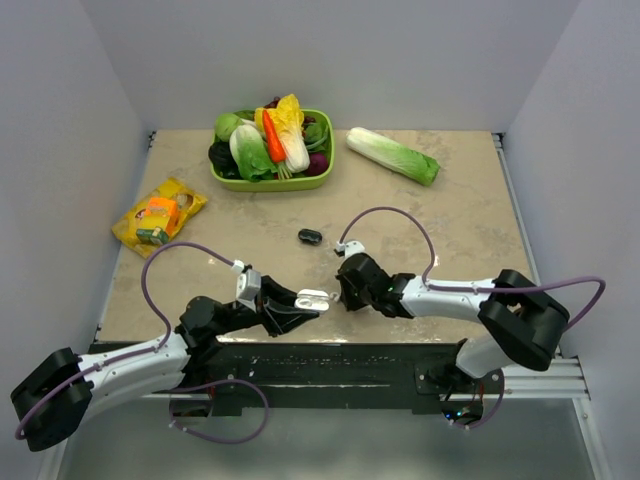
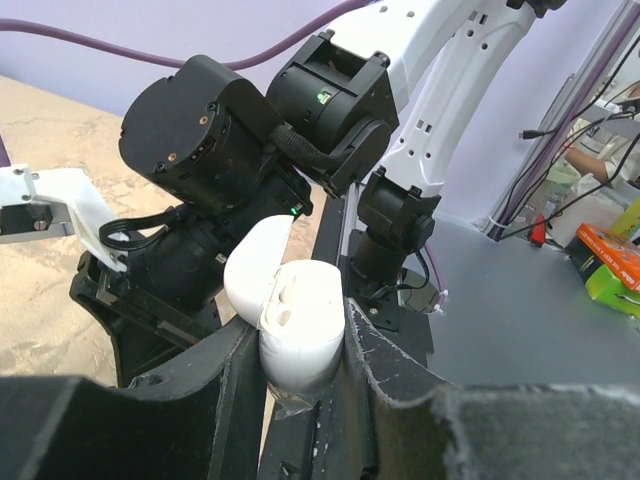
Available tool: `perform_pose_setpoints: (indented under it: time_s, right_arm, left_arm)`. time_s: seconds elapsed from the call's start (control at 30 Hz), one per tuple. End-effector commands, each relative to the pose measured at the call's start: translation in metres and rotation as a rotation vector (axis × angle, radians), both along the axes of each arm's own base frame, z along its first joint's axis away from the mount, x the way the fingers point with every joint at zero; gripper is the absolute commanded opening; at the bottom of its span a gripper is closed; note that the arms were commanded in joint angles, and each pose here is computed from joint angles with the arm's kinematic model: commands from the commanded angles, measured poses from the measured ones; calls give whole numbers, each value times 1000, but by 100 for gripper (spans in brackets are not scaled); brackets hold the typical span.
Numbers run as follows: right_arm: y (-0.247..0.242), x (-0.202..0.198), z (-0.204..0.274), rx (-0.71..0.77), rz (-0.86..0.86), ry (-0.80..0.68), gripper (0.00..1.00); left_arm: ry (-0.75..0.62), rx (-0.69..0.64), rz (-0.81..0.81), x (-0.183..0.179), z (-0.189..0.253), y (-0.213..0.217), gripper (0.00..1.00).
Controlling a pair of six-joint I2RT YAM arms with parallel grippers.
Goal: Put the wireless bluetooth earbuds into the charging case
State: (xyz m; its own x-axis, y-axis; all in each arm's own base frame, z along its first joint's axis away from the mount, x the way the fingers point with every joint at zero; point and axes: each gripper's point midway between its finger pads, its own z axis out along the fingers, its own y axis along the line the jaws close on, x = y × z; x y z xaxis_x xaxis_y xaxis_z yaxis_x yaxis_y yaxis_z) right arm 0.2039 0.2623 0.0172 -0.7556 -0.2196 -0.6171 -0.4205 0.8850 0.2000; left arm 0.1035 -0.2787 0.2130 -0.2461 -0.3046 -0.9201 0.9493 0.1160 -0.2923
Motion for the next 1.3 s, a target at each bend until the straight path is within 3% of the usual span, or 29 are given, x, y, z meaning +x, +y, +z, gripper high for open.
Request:
perform_pose_setpoints:
  time_s: [0.0,0.33,0.47,0.77,1.0,1.13,1.27]
  right_arm:
    - [16,-4,6,32,20,8,0]
    - [35,-16,23,63,103,-28,0]
    - [27,-9,36,62,60,-78,13]
    - [36,-6,66,123,94,-129,24]
    - [45,-10,53,117,135,-90,18]
    - [53,-17,59,137,184,-103,29]
    - [66,-21,61,140,231,-100,33]
  left_arm:
    - [-29,-51,-7,-4,11,3,0]
    - [-24,-56,-14,-6,11,3,0]
    - [-24,-56,-15,-7,10,3,0]
    - [-32,-66,-5,-6,15,4,0]
    - [-30,-64,-1,-6,15,5,0]
    - [-31,-59,6,-5,14,5,0]
    - [-33,-62,6,-5,16,5,0]
